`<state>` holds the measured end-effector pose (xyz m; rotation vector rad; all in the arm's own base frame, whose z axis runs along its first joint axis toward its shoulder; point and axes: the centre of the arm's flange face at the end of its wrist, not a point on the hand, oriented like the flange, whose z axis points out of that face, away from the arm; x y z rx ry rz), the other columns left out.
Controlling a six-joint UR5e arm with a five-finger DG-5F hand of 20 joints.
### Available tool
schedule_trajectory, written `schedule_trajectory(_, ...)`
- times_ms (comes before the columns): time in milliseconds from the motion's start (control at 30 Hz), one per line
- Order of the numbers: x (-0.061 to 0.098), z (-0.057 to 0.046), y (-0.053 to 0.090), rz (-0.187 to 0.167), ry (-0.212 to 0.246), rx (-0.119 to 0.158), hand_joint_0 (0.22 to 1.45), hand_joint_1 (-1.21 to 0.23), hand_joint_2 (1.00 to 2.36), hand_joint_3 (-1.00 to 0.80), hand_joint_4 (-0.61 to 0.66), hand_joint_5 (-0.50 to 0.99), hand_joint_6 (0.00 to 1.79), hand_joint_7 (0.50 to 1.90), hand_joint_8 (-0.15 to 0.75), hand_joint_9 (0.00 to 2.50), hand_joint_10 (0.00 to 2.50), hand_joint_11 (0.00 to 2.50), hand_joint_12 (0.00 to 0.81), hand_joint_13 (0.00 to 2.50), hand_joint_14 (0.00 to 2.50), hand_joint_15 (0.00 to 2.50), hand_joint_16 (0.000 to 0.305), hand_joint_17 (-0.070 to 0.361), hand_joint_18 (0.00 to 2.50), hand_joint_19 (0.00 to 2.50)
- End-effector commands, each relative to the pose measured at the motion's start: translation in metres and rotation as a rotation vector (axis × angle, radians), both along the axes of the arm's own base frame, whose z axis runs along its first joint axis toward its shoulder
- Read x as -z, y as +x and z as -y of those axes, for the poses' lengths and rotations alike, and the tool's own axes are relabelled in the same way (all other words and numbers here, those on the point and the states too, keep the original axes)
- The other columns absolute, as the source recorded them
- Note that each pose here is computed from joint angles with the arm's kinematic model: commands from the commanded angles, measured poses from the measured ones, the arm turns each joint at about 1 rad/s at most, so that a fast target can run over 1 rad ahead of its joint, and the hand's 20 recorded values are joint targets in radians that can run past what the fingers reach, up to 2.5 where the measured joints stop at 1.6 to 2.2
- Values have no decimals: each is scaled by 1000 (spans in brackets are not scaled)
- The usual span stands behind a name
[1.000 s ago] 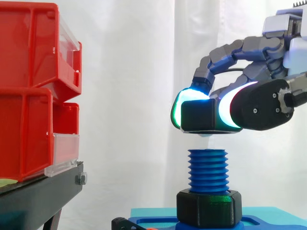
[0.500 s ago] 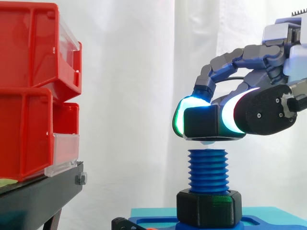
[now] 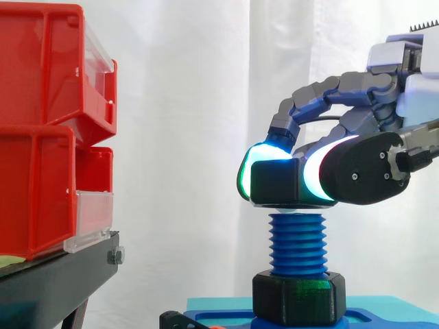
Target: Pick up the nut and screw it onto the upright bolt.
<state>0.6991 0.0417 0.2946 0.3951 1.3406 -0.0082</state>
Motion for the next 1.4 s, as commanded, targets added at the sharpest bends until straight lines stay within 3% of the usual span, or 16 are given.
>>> schedule_trajectory(0, 0, 1, 0, 1, 1, 1, 582, -612, 1003, -463, 219, -157, 857, 1037, 318, 727, 2, 66, 330, 582, 0, 0, 38, 86, 383, 0)
schedule_trajectory(1300, 1, -2, 0, -2, -1, -5, 581, -611, 1003, -459, 220, -157, 857, 1038, 318, 728, 0, 69, 330, 576, 0, 0, 38, 86, 379, 0)
schedule_trajectory(1367, 11, -2, 2, -17, -6, -3, 581, -611, 1003, -460, 219, -157, 857, 1037, 317, 728, 0, 74, 328, 576, 0, 0, 38, 86, 379, 0)
